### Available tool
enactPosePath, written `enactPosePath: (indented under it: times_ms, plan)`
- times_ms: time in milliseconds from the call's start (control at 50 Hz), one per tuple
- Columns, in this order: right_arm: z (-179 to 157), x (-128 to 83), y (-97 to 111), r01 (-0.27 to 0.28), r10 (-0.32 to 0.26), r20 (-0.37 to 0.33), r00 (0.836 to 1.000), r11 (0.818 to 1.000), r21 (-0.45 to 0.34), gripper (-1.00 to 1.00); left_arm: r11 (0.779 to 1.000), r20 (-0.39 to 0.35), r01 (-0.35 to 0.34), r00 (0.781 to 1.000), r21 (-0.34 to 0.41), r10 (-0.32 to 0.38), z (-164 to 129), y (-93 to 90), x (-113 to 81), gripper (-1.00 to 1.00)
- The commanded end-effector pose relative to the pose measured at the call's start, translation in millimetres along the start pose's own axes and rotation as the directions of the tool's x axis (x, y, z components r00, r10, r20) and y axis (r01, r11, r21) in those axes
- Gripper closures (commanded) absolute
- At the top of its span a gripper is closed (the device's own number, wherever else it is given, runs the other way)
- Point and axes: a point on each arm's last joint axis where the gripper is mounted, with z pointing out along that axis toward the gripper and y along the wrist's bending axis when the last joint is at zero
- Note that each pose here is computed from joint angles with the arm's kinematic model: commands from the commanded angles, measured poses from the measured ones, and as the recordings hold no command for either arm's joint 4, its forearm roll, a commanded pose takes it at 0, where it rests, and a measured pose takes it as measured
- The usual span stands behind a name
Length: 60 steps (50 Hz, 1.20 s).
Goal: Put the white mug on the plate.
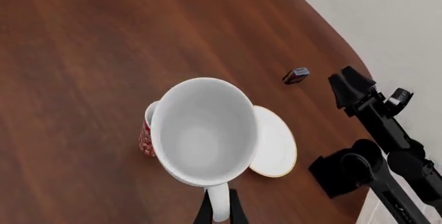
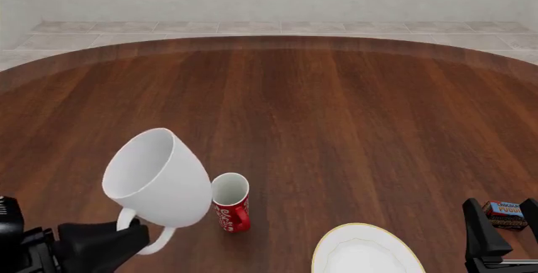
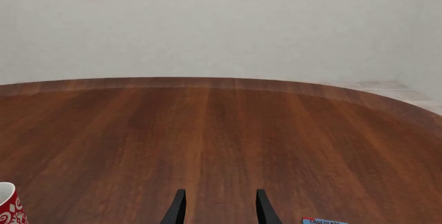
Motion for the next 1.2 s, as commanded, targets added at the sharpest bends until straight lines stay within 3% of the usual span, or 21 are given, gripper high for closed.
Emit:
enactPosePath:
  times_ms: [20,620,1200]
  plan:
    - [0.2,-0.2,0.0,0.001,-0.001,-0.001,1.000,1.000,0.001,-1.00,0.999,-0.026,-0.026,0.999,0.046,0.027,13.0,-9.0,-5.4,1.00]
    - [0.2,-0.2,0.0,0.001,-0.001,-0.001,1.000,1.000,0.001,-1.00,0.990,-0.094,-0.073,0.992,0.124,0.085,55.0,-31.2,-9.5,1.00]
    - [0.2,-0.2,0.0,0.001,-0.001,-0.001,1.000,1.000,0.001,-1.00,0.983,-0.154,-0.048,0.985,0.177,0.076,96.3,-50.6,1.3,1.00]
